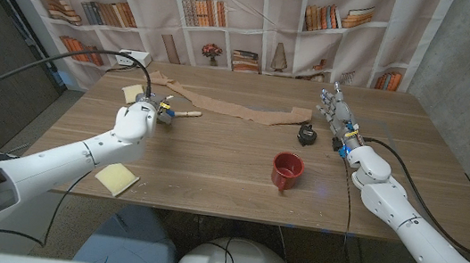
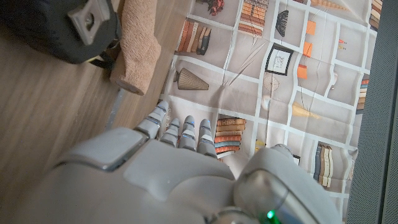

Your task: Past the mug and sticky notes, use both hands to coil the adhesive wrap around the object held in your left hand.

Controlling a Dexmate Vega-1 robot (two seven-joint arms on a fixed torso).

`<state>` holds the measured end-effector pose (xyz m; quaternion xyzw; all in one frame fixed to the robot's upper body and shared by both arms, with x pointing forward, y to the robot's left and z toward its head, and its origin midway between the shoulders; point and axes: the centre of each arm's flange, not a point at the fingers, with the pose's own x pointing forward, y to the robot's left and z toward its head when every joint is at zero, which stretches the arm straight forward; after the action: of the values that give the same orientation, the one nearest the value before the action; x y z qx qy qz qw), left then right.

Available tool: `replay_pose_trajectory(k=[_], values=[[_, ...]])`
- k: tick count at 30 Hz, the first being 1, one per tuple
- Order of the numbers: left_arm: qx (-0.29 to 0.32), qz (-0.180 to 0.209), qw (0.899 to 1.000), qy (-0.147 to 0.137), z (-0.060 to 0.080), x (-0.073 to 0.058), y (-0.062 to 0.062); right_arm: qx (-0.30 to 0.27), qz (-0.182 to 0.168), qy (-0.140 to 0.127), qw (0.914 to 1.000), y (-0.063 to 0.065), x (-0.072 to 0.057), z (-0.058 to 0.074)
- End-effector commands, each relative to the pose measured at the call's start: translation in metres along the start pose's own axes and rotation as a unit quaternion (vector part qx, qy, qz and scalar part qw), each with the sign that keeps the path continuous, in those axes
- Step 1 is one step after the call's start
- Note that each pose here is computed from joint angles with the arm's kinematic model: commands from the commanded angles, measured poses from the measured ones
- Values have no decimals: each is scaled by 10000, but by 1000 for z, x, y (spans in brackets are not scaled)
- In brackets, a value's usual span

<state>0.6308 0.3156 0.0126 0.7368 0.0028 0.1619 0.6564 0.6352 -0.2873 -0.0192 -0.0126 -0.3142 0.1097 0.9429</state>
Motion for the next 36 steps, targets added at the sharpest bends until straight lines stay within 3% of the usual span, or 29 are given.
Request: replay_pose_trajectory(k=[1, 27, 36], values=[[28, -43, 9999, -100, 7, -2, -3, 20, 5, -19, 10000, -1, -2, 1], [-161, 54, 9998, -68, 19, -11, -5, 21, -18, -106, 9999, -7, -11, 7], [-350, 123, 9991, -191, 21, -12, -5, 30, -24, -128, 9999, -9, -12, 7]])
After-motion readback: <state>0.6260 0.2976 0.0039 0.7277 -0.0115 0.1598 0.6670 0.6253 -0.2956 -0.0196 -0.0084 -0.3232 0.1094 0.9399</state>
